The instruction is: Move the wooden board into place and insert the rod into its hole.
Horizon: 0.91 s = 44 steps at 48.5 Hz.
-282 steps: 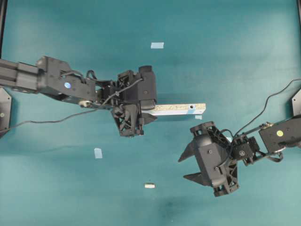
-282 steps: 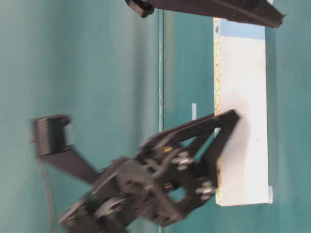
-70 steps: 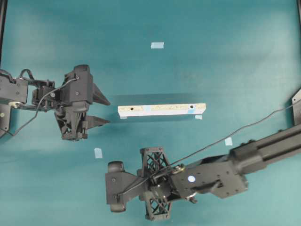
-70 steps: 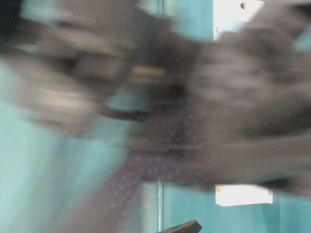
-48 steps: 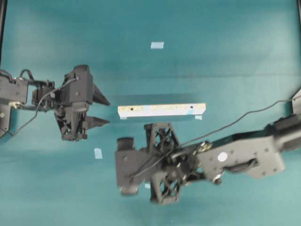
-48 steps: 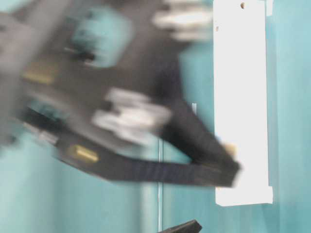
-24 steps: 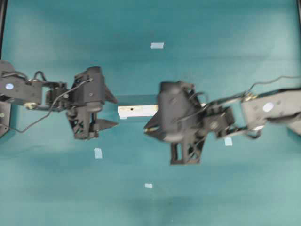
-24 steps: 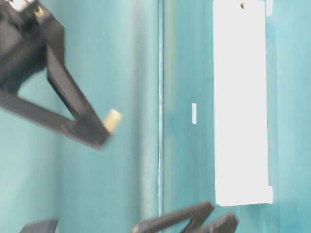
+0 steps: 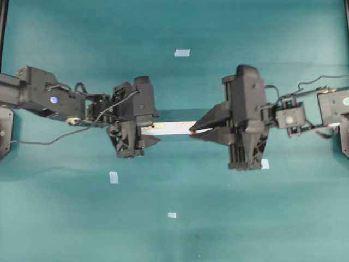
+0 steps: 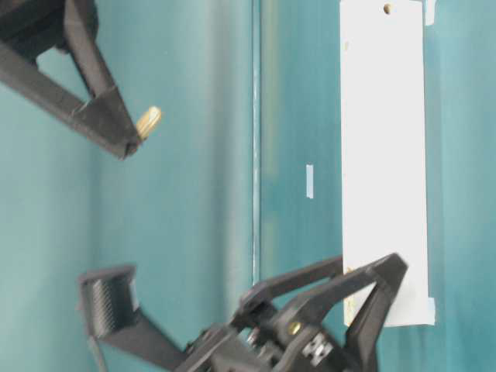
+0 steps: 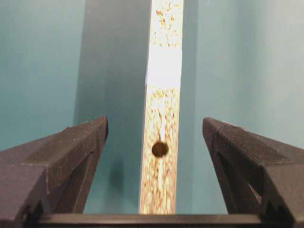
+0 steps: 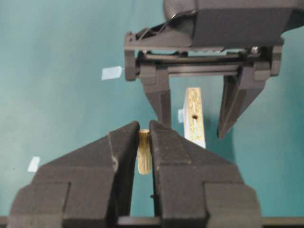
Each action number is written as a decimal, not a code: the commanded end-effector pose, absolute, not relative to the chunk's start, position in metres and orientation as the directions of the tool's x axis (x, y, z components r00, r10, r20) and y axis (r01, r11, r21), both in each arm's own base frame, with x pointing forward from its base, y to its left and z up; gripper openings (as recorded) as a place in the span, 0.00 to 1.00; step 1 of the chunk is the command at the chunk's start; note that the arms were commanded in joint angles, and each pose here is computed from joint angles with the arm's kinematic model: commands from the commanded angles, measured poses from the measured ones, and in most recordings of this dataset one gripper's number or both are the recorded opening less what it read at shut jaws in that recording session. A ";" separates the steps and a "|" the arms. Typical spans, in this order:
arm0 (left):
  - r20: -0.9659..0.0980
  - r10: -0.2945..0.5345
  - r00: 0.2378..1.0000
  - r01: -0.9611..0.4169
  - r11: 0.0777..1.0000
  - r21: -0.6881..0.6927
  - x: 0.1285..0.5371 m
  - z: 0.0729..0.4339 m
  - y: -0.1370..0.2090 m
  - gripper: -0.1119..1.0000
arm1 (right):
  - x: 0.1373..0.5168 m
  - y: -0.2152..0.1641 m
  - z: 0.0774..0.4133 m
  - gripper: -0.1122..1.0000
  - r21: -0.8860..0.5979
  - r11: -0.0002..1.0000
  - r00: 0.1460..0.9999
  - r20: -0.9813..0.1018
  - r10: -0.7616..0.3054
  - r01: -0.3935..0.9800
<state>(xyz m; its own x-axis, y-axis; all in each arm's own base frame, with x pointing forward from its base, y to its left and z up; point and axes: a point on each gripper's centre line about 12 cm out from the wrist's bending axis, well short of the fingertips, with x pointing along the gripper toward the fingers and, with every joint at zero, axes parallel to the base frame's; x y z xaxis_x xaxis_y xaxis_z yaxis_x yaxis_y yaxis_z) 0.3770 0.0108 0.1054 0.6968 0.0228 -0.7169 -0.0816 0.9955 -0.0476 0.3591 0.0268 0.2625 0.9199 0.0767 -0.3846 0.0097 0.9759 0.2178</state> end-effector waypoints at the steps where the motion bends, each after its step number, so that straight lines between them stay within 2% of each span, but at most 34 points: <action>1: -0.691 0.026 0.723 -0.084 0.995 -0.050 0.388 0.114 0.012 0.86 | 0.354 0.022 0.272 0.19 0.230 0.973 0.946 -0.313 0.086 -0.013; 16: -0.719 0.027 0.694 -0.088 0.995 -0.048 0.390 0.095 0.013 0.82 | 0.339 0.012 0.257 0.19 0.255 0.966 0.966 -0.241 0.095 -0.032; 19: -0.717 0.027 0.697 -0.087 0.995 -0.047 0.391 0.094 0.013 0.74 | 0.337 0.009 0.255 0.19 0.257 0.966 0.967 -0.239 0.091 -0.027; 27: -0.692 0.030 0.721 -0.085 0.995 -0.045 0.393 0.097 0.014 0.44 | 0.329 0.003 0.244 0.19 0.261 0.965 0.968 -0.236 0.083 -0.019; 30: -0.691 0.031 0.722 -0.086 0.995 -0.046 0.394 0.097 0.014 0.37 | 0.326 0.001 0.240 0.19 0.264 0.964 0.970 -0.229 0.082 -0.019; 44: -0.693 0.029 0.720 -0.083 0.996 -0.044 0.393 0.096 0.013 0.36 | 0.309 -0.014 0.218 0.19 0.279 0.960 0.976 -0.213 0.056 0.006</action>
<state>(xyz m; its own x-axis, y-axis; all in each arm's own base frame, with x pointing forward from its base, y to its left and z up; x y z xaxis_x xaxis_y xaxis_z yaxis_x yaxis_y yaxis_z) 0.3874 0.0127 0.0865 0.6944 0.0280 -0.7191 -0.0856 0.9954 -0.0440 0.3109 -0.0105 0.2117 0.9655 0.0620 -0.2531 0.0115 0.9602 0.2790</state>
